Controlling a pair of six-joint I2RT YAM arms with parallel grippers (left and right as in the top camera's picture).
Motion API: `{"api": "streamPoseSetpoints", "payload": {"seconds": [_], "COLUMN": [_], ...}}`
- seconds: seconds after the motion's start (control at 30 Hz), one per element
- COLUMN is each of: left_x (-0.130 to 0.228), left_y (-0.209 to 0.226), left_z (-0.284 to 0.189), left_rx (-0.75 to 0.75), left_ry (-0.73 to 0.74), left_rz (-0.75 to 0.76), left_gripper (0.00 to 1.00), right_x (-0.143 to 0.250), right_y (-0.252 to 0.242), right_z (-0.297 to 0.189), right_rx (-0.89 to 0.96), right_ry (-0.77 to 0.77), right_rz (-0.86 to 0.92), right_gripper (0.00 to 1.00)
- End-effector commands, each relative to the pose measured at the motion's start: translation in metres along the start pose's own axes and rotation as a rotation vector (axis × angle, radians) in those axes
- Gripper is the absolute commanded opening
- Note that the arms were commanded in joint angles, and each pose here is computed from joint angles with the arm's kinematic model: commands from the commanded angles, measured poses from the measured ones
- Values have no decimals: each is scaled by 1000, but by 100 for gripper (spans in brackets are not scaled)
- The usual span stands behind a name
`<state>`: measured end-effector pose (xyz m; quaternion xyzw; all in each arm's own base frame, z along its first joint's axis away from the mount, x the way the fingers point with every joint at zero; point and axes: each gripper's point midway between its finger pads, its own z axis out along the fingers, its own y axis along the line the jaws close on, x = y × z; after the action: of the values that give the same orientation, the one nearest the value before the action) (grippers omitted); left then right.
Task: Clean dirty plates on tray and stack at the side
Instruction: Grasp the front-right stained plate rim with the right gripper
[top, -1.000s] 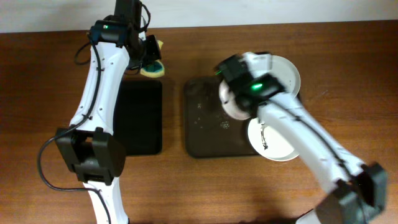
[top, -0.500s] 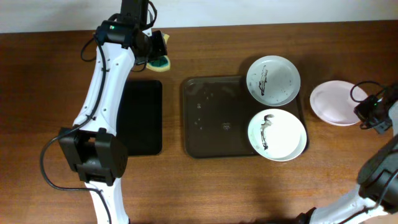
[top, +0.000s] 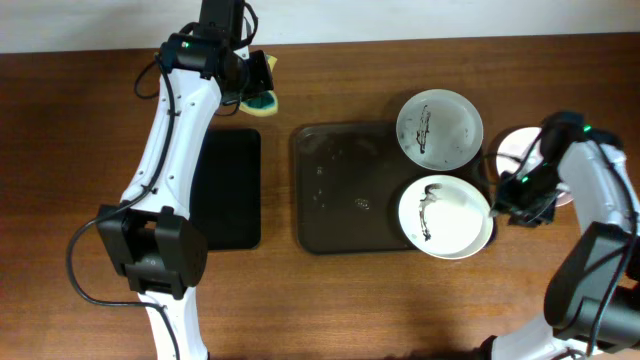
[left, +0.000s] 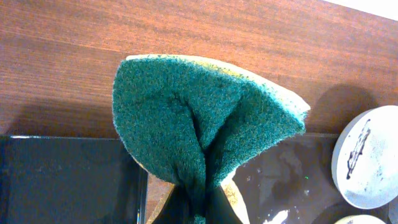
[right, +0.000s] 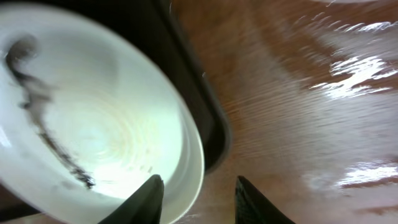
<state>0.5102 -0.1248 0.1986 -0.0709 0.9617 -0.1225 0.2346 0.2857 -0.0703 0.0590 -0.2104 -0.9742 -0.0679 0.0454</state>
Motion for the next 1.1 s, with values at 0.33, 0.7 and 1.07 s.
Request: {"api": "streamPoseSetpoints", "payload": {"seconds": [0.33, 0.7, 1.07], "left_x": [-5, 1, 85], "left_y": [-6, -12, -54], "left_z": [-11, -9, 49], "left_rx": [21, 24, 17], "left_ry": [-24, -8, 185], "left_rz": [20, 33, 96], "left_gripper": [0, 0, 0], "right_x": [37, 0, -28], "right_y": [75, 193, 192], "right_z": [53, 21, 74], "right_rx": [-95, 66, -4], "right_ry": [39, -355, -282], "right_rz": [-234, -478, -467], "right_gripper": [4, 5, 40]}}
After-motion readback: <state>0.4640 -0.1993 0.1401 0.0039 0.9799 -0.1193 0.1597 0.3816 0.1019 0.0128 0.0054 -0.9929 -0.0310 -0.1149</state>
